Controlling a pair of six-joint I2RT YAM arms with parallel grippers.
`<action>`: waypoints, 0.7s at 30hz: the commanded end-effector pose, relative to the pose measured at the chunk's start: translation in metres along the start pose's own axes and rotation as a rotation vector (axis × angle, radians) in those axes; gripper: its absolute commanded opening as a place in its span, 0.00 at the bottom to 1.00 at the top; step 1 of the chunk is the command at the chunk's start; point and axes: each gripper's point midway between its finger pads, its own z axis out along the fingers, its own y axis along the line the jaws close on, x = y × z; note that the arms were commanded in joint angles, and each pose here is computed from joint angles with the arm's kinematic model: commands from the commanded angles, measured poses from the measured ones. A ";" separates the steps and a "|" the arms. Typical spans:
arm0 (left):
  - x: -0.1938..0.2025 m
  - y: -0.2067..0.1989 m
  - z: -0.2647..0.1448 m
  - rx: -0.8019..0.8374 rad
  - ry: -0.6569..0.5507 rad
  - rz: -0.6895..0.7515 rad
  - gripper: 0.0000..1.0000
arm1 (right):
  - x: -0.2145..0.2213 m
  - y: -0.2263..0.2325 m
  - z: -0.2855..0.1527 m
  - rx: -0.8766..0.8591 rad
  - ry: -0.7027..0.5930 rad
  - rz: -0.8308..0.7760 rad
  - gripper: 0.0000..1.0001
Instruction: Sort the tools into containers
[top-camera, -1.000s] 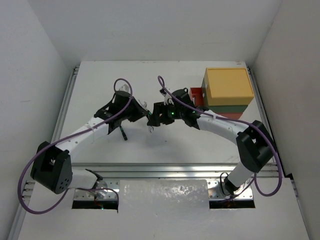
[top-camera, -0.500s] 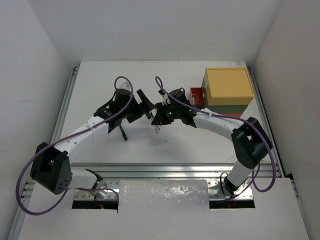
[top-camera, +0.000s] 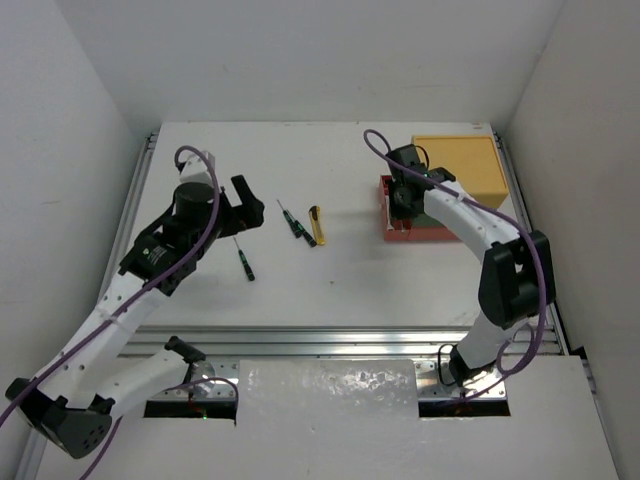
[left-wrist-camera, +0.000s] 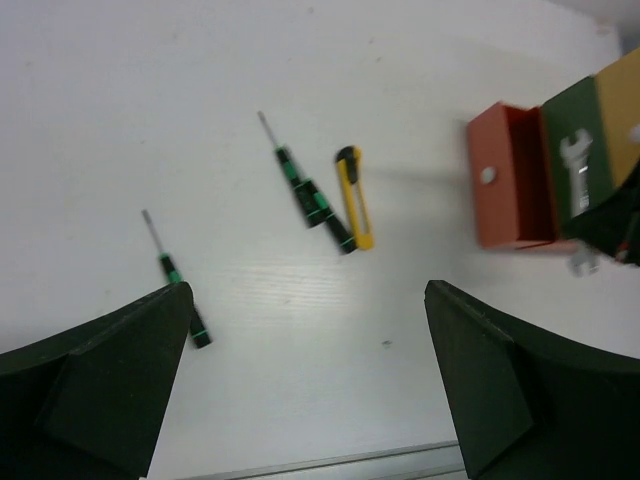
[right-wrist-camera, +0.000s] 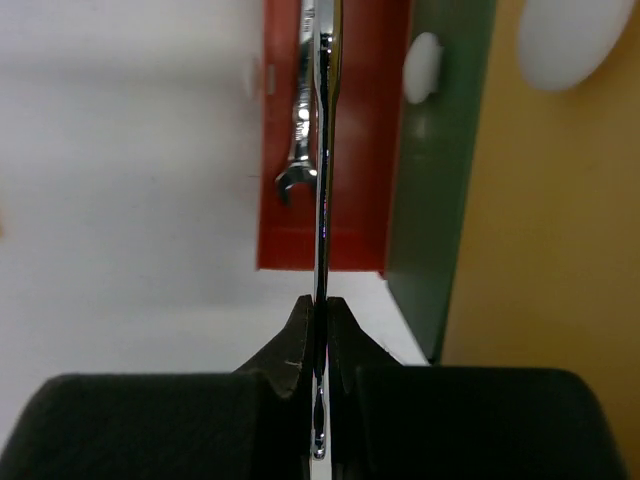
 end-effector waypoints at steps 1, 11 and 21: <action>0.029 0.030 -0.003 -0.073 0.061 0.137 1.00 | -0.022 -0.019 -0.003 0.114 -0.025 -0.085 0.00; 0.062 0.030 0.006 -0.007 0.123 0.152 1.00 | -0.043 -0.026 0.027 0.163 0.012 -0.072 0.05; 0.062 0.026 0.004 0.025 0.117 0.151 1.00 | -0.064 -0.017 0.002 0.104 -0.054 -0.041 0.46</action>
